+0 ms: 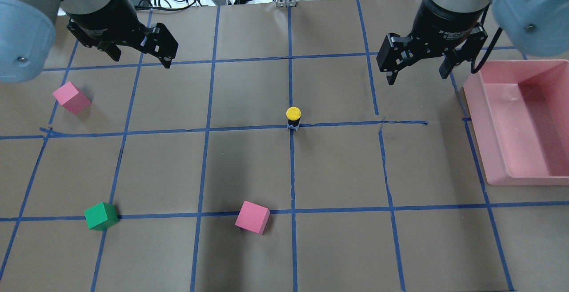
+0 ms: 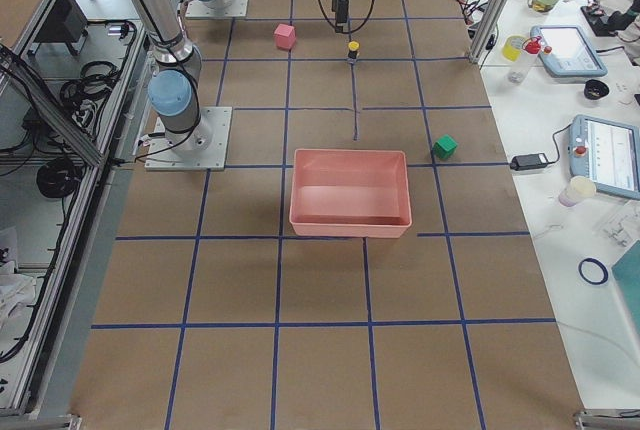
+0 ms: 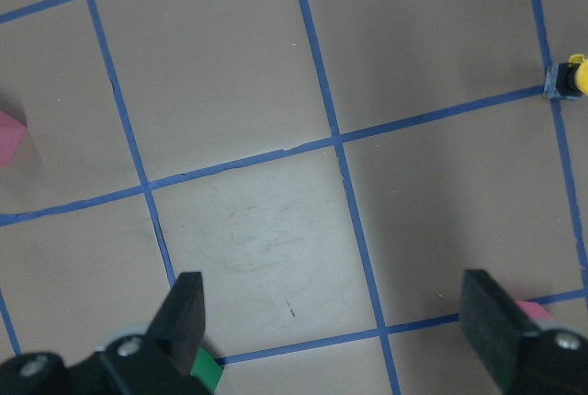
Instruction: Align button upright
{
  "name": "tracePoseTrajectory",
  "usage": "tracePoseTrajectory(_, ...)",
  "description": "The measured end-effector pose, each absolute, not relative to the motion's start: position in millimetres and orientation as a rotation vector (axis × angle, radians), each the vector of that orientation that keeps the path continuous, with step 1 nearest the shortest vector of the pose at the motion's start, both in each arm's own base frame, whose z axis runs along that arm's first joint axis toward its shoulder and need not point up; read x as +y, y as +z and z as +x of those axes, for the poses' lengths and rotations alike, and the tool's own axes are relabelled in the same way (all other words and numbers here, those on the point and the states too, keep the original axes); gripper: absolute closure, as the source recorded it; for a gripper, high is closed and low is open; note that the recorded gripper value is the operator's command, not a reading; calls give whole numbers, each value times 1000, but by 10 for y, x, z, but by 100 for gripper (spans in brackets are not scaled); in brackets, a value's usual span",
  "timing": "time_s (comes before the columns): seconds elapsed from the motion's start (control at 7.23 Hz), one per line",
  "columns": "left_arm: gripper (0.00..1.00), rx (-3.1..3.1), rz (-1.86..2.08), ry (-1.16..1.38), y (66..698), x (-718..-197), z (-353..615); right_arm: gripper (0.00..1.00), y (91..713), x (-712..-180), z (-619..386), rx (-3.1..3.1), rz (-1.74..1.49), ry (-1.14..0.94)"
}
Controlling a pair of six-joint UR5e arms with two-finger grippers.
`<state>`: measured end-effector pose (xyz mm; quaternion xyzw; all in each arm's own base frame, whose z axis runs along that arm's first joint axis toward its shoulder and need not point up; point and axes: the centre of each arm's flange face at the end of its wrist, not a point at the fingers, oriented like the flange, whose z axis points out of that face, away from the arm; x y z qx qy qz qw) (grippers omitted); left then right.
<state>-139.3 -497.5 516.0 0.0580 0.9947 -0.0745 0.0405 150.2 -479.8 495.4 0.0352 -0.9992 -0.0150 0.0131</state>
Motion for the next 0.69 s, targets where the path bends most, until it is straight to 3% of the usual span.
tracePoseTrajectory(0.69, 0, 3094, 83, -234, 5123, -4980, -1452, 0, 4899, -4783, 1502, -3114, 110, -65)
